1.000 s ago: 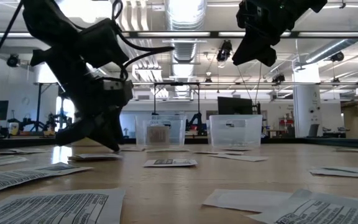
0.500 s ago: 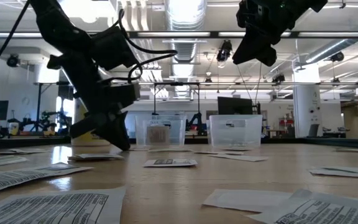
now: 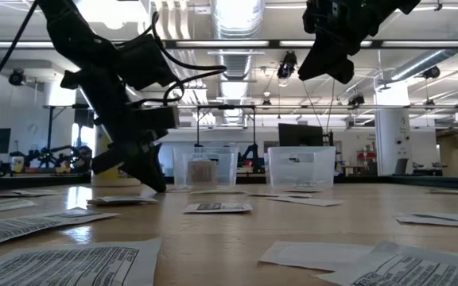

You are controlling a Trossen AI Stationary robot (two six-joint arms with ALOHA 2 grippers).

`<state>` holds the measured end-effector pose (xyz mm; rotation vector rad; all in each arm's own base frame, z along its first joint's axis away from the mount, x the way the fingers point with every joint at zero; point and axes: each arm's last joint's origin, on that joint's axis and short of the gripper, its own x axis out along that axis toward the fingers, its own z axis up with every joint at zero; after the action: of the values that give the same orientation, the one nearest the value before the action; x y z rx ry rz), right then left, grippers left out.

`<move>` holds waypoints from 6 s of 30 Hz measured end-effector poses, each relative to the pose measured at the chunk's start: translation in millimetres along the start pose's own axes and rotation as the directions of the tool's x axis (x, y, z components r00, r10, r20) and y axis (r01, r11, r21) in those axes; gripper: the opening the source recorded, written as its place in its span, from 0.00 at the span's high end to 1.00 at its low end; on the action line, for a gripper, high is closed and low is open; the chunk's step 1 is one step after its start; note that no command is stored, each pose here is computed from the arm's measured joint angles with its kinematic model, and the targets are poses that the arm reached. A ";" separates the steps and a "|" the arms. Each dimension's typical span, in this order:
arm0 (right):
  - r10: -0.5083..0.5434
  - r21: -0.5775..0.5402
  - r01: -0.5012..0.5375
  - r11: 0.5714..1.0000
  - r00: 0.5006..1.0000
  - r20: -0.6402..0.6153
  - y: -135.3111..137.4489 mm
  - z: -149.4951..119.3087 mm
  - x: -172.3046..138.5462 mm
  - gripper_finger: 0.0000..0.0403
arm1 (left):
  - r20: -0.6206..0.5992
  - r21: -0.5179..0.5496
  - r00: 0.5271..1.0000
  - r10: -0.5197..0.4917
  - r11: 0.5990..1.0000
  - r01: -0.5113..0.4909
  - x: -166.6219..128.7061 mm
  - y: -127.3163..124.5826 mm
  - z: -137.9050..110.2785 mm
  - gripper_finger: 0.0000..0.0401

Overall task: Pick & Place First Aid Supplies
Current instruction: Put the towelette pack into the left transparent bin, then put the bandage into the right transparent bin

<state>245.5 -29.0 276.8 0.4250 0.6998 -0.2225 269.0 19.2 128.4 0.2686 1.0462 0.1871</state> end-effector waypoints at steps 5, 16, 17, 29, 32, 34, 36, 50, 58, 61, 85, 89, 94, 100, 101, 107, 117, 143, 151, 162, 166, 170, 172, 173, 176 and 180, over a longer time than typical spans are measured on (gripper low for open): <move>-0.001 0.000 0.001 1.000 1.000 -0.001 0.0 -0.1 0.0 0.87 | 0.063 -0.014 0.998 -0.015 1.000 0.015 -24.4 6.1 4.6 1.00; 0.001 -0.001 -0.001 1.000 1.000 -0.003 1.0 -0.5 0.0 0.87 | 0.207 -0.054 0.977 0.044 0.998 -0.034 -64.9 18.2 11.7 1.00; 0.001 0.000 -0.001 1.000 1.000 -0.003 1.2 -0.7 0.0 0.87 | 0.218 -0.051 0.975 0.048 0.998 -0.037 -67.3 19.0 12.3 1.00; 0.009 -0.005 -0.009 1.000 1.000 -0.007 4.3 -2.1 0.1 0.87 | 0.236 -0.038 0.971 0.041 0.999 -0.033 -70.7 23.1 14.4 0.91; 0.010 -0.005 -0.010 1.000 1.000 -0.006 4.3 -1.9 0.0 0.87 | 0.219 -0.081 0.973 0.068 0.995 -0.052 -68.6 25.1 11.3 0.81; 0.010 -0.005 -0.010 1.000 1.000 -0.007 4.3 -2.0 0.0 0.87 | 0.210 -0.108 0.976 0.066 0.993 -0.044 -67.1 26.2 10.2 0.73; 0.010 -0.006 -0.010 1.000 1.000 -0.007 4.3 -2.0 0.0 0.87 | 0.208 -0.155 0.977 0.053 0.988 -0.020 -66.6 26.9 9.6 0.67; 0.010 -0.006 -0.010 1.000 1.000 -0.006 4.3 -1.9 0.0 0.87 | 0.067 -0.210 0.993 -0.096 0.972 0.108 -27.2 22.8 3.7 0.58; 0.010 -0.009 -0.010 1.000 1.000 -0.006 4.3 -1.9 0.0 0.87 | -0.002 -0.225 0.996 -0.086 0.971 0.083 -9.0 19.9 4.8 0.58; 0.010 -0.009 -0.010 1.000 1.000 -0.006 4.3 -2.0 0.0 0.87 | -0.023 -0.210 0.997 -0.080 0.975 0.073 -2.6 20.5 5.2 0.58; 0.025 -0.018 -0.025 1.000 1.000 -0.013 8.7 -3.9 -0.1 0.87 | -0.045 -0.251 0.971 -0.235 0.944 0.216 29.4 41.8 -11.9 0.98; 0.028 -0.021 -0.028 0.999 1.000 -0.015 9.8 -4.4 -0.1 0.87 | 0.020 -0.241 0.979 -0.204 0.949 0.203 8.8 45.9 -3.3 0.98; 0.032 -0.026 -0.032 0.999 0.999 -0.018 11.3 -5.2 -0.1 0.87 | 0.146 -0.220 0.975 -0.169 0.955 0.198 -25.1 50.3 9.0 0.99; 0.040 -0.035 -0.041 0.999 0.999 -0.022 14.5 -6.6 -0.1 0.87 | 0.284 -0.216 0.959 -0.020 0.973 0.084 -61.1 62.0 19.9 0.99; 0.042 -0.037 -0.043 0.998 0.999 -0.023 15.2 -7.0 -0.1 0.87 | 0.317 -0.229 0.947 0.040 0.973 0.036 -67.3 66.2 24.2 0.99; 0.058 -0.055 -0.060 0.997 0.998 -0.030 21.3 -9.7 -0.3 0.87 | 0.394 -0.340 0.866 0.306 0.924 -0.172 -83.2 89.5 42.3 0.99; 0.074 -0.073 -0.076 0.994 0.997 -0.036 27.6 -12.7 -0.7 0.87 | 0.291 -0.462 0.865 0.410 0.852 -0.248 -64.0 121.8 46.2 0.99; 0.090 -0.068 -0.092 0.993 0.995 -0.039 32.4 -14.6 -1.0 0.87 | 0.114 -0.520 0.941 0.318 0.826 -0.217 -33.0 136.1 60.0 0.70; 0.159 -0.124 -0.157 0.980 0.987 0.004 47.0 -15.1 -2.3 0.87 | 0.152 -0.506 0.930 0.334 0.835 -0.217 -57.5 136.8 61.4 0.57; 0.212 -0.181 -0.205 0.962 0.977 0.022 63.2 -16.6 19.9 0.87 | 0.252 -0.443 0.928 0.274 0.885 -0.141 -110.0 101.9 60.2 0.59; 0.198 -0.207 -0.195 0.959 0.980 -0.003 64.8 -19.7 37.7 0.87 | 0.288 -0.397 0.935 0.208 0.914 -0.081 -115.4 74.4 54.5 0.59; 0.184 -0.211 -0.186 0.960 0.983 -0.027 65.1 -23.3 52.1 0.87 | 0.314 -0.372 0.937 0.153 0.928 -0.027 -119.5 52.2 46.8 0.59; 0.175 -0.211 -0.180 0.961 0.984 -0.042 64.8 -25.3 57.0 0.87 | 0.315 -0.375 0.939 0.135 0.927 -0.007 -119.7 44.0 41.8 0.59; 0.171 -0.210 -0.177 0.961 0.984 -0.049 64.5 -26.3 58.8 0.87 | 0.315 -0.375 0.941 0.124 0.927 0.004 -119.6 40.0 39.5 0.59; 0.165 -0.210 -0.174 0.962 0.985 -0.060 64.2 -27.8 62.0 0.87 | 0.318 -0.385 0.943 0.094 0.922 0.038 -119.6 29.0 31.3 0.59; 0.162 -0.230 -0.176 0.957 0.984 -0.076 65.5 -29.2 60.2 0.87 | 0.305 -0.397 0.951 0.056 0.915 0.074 -115.5 15.0 19.9 0.59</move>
<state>295.7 39.1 236.7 0.2624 0.7315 0.0352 229.4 -1.2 237.8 -0.0844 0.6733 0.3369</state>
